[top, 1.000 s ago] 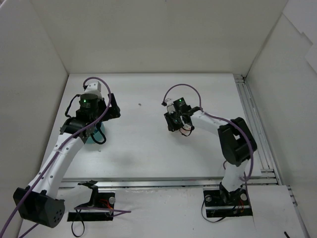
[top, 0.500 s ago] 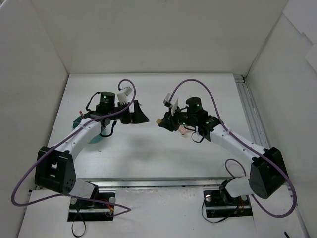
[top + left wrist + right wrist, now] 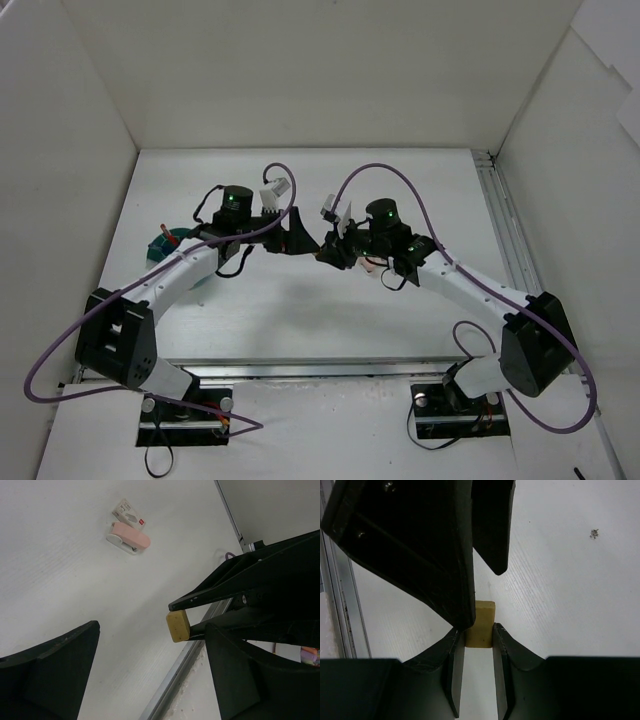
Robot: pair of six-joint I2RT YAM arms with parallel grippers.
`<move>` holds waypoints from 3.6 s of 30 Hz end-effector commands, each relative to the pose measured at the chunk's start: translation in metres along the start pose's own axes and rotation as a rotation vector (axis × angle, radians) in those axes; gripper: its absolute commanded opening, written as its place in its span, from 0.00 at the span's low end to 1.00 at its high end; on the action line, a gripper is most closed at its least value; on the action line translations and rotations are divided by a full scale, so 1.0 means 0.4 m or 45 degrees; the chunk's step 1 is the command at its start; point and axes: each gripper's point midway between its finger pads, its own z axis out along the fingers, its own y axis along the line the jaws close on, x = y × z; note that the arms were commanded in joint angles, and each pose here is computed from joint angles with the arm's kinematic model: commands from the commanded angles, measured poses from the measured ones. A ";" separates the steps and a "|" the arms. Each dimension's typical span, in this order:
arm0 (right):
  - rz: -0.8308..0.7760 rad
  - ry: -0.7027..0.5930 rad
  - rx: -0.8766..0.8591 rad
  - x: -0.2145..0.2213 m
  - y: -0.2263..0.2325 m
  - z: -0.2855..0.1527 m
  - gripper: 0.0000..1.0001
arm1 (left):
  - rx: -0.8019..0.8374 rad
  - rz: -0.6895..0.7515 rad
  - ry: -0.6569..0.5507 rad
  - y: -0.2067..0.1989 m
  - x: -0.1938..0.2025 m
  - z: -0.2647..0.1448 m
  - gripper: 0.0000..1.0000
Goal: Sort the stationery into containers
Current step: Pick up the storage box at the center of the board, then place the stationery in the storage box.
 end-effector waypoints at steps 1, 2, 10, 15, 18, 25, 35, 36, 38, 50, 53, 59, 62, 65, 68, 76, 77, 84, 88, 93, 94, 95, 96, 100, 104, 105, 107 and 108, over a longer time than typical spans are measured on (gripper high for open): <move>-0.109 -0.195 0.044 -0.139 -0.018 -0.012 0.07 | 0.062 0.102 -0.068 -0.053 -0.065 0.003 0.78; -0.113 -0.200 0.041 -0.142 -0.016 -0.012 0.07 | 0.070 0.099 -0.053 -0.056 -0.057 0.012 0.75; -0.100 -0.207 0.081 -0.147 -0.028 -0.007 0.10 | 0.112 0.090 -0.024 -0.064 -0.048 0.028 0.24; -0.092 -0.215 0.143 -0.151 -0.045 0.002 0.11 | 0.187 0.104 -0.020 -0.091 -0.044 0.033 0.00; -0.082 -0.233 0.223 -0.157 -0.068 0.001 0.13 | 0.216 0.103 -0.031 -0.100 -0.040 0.030 0.00; -0.033 -0.228 0.279 -0.163 -0.084 -0.009 0.67 | 0.066 0.114 -0.113 -0.066 -0.075 -0.012 0.00; 0.151 -0.178 0.557 -0.099 -0.152 -0.075 0.98 | -0.933 -0.023 -0.444 0.209 -0.176 -0.327 0.00; 0.187 -0.165 0.610 -0.085 -0.171 -0.085 0.98 | -1.008 -0.042 -0.459 0.228 -0.179 -0.356 0.00; 0.322 -0.133 0.754 -0.049 -0.221 -0.117 0.98 | -1.211 -0.106 -0.501 0.280 -0.191 -0.424 0.00; 0.527 -0.062 1.091 0.045 -0.338 -0.236 0.98 | -1.714 -0.366 -0.490 0.464 -0.173 -0.533 0.00; 0.539 -0.053 1.085 0.055 -0.343 -0.238 0.98 | -1.766 -0.368 -0.516 0.493 -0.187 -0.541 0.00; 0.543 -0.017 1.116 0.080 -0.353 -0.245 0.98 | -1.773 -0.404 -0.530 0.538 -0.200 -0.553 0.00; 0.553 -0.003 1.135 0.089 -0.356 -0.253 0.98 | -1.808 -0.424 -0.523 0.555 -0.192 -0.563 0.00; 0.564 0.004 1.153 0.096 -0.362 -0.262 0.98 | -1.817 -0.426 -0.507 0.570 -0.187 -0.564 0.00; 0.571 0.010 1.162 0.100 -0.364 -0.265 0.98 | -1.818 -0.451 -0.468 0.574 -0.176 -0.556 0.00; 0.583 0.023 1.167 0.108 -0.363 -0.269 0.98 | -1.801 -0.480 -0.435 0.578 -0.157 -0.543 0.00; 0.585 0.024 1.165 0.109 -0.361 -0.269 0.98 | -1.807 -0.489 -0.418 0.576 -0.150 -0.545 0.00; 0.593 0.038 1.164 0.118 -0.354 -0.276 0.98 | -1.772 -0.484 -0.423 0.552 -0.146 -0.548 0.37; 0.604 0.068 1.131 0.131 -0.340 -0.270 0.98 | -1.676 -0.411 -0.503 0.500 -0.188 -0.549 0.53; 0.615 0.133 1.039 0.168 -0.310 -0.244 0.98 | -1.569 -0.283 -0.533 0.427 -0.237 -0.531 0.93; 0.616 0.149 0.970 0.176 -0.297 -0.226 0.98 | -1.546 -0.264 -0.551 0.412 -0.249 -0.534 0.97; 0.594 0.165 0.874 0.177 -0.276 -0.204 0.98 | -1.516 -0.239 -0.547 0.398 -0.252 -0.523 1.00; 0.594 0.180 0.838 0.181 -0.269 -0.192 0.98 | -1.458 -0.190 -0.526 0.377 -0.257 -0.503 1.00; 0.644 0.276 0.771 0.236 -0.269 -0.140 0.96 | -1.267 -0.017 -0.547 0.289 -0.267 -0.463 1.00; 0.679 0.351 0.739 0.282 -0.268 -0.103 0.90 | -1.182 0.071 -0.550 0.237 -0.250 -0.449 1.00; 0.676 0.365 0.739 0.287 -0.271 -0.095 0.90 | -1.154 0.083 -0.543 0.224 -0.245 -0.441 1.00; 0.676 0.416 0.736 0.315 -0.268 -0.073 0.85 | -1.135 0.107 -0.535 0.211 -0.229 -0.439 1.00; 0.666 0.428 0.728 0.313 -0.267 -0.063 0.82 | -1.131 0.110 -0.548 0.204 -0.226 -0.445 1.00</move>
